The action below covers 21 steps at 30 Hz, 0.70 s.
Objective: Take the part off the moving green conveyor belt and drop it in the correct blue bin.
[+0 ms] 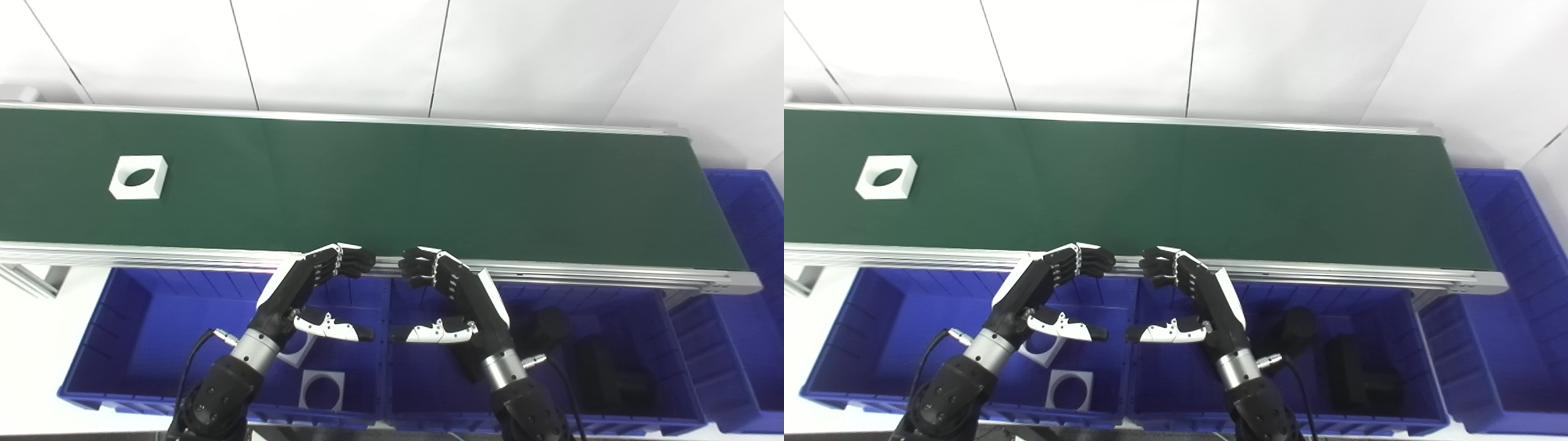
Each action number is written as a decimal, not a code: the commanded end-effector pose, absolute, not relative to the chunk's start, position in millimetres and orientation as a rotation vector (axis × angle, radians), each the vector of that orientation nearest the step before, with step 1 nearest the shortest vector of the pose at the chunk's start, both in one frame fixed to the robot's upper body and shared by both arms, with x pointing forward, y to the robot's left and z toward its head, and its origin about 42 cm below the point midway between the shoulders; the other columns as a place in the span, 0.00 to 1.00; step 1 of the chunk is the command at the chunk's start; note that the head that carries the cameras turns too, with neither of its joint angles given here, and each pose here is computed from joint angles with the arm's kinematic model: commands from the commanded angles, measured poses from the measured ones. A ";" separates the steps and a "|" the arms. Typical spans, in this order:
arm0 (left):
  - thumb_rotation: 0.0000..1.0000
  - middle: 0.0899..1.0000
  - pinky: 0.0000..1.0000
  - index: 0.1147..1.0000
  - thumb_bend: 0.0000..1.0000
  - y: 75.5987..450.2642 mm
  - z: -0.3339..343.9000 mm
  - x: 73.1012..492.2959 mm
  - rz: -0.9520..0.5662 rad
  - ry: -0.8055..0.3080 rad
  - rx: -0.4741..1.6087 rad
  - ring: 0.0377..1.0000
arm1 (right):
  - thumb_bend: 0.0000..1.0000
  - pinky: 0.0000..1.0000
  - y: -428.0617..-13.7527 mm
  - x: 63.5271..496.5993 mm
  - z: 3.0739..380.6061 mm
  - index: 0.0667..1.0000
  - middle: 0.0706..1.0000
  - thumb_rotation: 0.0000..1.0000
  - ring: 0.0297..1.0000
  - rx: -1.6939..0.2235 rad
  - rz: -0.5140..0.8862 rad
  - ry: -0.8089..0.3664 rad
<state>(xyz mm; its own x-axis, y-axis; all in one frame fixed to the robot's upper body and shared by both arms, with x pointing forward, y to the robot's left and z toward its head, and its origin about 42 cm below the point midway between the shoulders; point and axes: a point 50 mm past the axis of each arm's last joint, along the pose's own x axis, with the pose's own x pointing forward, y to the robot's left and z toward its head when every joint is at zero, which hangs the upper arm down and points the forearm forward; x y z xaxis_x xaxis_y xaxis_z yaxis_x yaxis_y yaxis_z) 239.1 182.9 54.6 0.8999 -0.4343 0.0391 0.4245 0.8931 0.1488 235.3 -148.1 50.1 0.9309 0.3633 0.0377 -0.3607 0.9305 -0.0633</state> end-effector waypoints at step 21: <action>0.15 0.66 0.65 0.62 0.95 171.1 25.8 244.5 -0.462 -0.100 0.183 0.67 | 0.83 0.63 -157.7 236.1 33.0 0.69 0.69 0.00 0.68 -0.066 0.367 -0.122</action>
<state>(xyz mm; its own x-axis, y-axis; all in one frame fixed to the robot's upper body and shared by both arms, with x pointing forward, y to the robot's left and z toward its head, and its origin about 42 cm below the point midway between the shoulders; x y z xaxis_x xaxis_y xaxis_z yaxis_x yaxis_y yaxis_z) 235.5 176.1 15.9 0.8937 -0.4484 -0.0163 0.4438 0.8780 0.1792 226.7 -159.0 20.5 0.9328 0.3601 0.0143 -0.3579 0.9304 -0.0787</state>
